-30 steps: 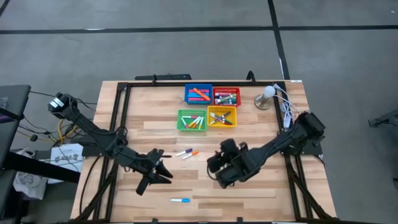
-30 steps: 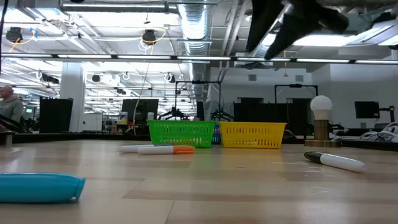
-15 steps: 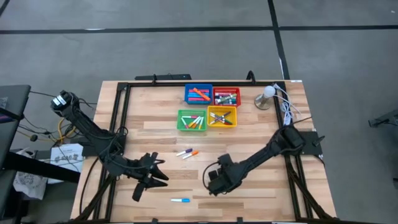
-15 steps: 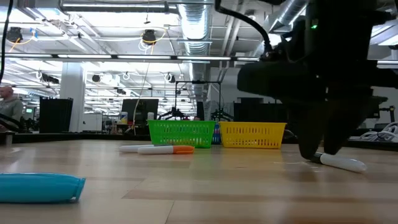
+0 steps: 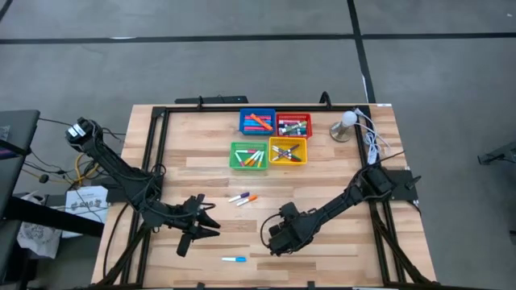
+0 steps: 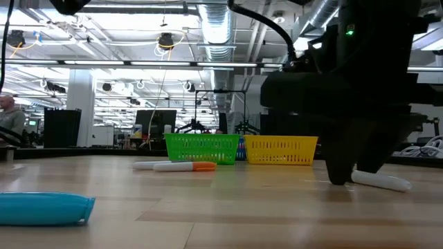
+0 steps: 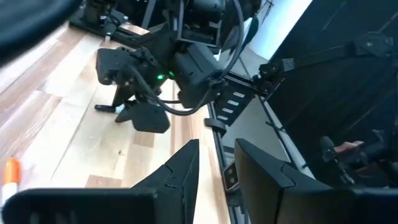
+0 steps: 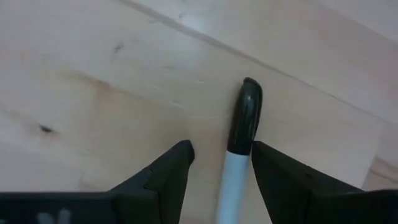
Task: Pick & Place Markers
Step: Put the black mini marker into the green bin
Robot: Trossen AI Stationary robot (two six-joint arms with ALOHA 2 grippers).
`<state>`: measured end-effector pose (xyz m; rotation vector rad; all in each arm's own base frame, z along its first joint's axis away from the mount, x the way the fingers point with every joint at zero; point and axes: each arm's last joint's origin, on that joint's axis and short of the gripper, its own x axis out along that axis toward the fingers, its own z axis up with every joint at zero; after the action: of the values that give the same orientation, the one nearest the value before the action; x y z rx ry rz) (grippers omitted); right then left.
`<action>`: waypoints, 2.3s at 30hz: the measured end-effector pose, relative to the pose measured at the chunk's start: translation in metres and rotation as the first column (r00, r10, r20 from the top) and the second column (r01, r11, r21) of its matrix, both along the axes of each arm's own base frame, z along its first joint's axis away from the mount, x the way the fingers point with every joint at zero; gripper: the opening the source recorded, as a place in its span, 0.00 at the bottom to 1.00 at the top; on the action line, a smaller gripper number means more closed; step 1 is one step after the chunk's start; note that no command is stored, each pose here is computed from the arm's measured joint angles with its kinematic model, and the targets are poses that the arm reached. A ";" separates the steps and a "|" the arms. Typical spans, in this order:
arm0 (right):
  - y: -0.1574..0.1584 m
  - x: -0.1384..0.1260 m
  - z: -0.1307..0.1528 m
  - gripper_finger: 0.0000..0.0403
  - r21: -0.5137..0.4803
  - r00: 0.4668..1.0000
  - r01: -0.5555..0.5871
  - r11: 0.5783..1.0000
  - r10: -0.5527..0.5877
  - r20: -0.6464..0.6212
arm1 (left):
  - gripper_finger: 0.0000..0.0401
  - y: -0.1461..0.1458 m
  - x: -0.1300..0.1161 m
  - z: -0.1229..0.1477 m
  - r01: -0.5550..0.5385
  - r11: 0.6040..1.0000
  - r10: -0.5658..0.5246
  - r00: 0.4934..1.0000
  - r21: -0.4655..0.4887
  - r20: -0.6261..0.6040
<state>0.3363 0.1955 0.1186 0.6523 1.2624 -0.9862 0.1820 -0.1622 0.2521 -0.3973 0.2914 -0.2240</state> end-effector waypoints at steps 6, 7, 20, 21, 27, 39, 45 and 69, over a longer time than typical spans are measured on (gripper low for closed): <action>0.002 0.004 -0.009 0.38 0.022 1.000 0.016 1.000 -0.016 0.007 | 0.25 0.001 -0.001 -0.005 -0.012 1.000 0.012 1.000 -0.017 -0.003; 0.003 0.004 -0.009 0.37 0.022 1.000 0.017 1.000 -0.017 0.009 | 0.25 0.001 -0.001 -0.005 -0.012 1.000 0.012 1.000 -0.017 -0.005; 0.001 0.004 0.014 0.06 0.001 0.995 -0.024 1.000 0.024 0.096 | 0.25 0.001 0.000 -0.003 -0.025 0.999 0.026 1.000 -0.035 0.016; 0.001 0.006 0.016 0.07 0.006 0.994 -0.024 1.000 0.023 0.104 | 0.25 0.001 0.000 -0.003 -0.026 0.999 0.026 0.999 -0.037 0.018; 0.007 0.022 0.038 0.09 0.029 0.979 -0.110 0.993 0.104 0.173 | 0.25 0.001 0.000 -0.002 -0.044 0.997 0.045 0.999 -0.060 0.021; 0.006 0.059 0.095 0.10 -0.095 0.888 -0.212 0.973 0.232 0.396 | 0.25 0.005 0.001 -0.001 -0.210 0.948 0.213 0.977 -0.238 -0.013; 0.007 0.081 0.138 0.06 -0.179 0.769 -0.287 0.941 0.338 0.543 | 0.25 0.010 0.004 -0.001 -0.300 0.874 0.301 0.952 -0.382 -0.059; 0.012 0.095 0.181 0.09 -0.260 0.598 -0.378 0.888 0.449 0.664 | 0.39 0.026 0.022 -0.008 -0.325 0.863 0.308 0.945 -0.386 -0.107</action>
<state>0.4318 0.2075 0.2995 0.5455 0.6053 -0.3149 0.2036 -0.1360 0.2443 -0.8501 0.2147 0.0540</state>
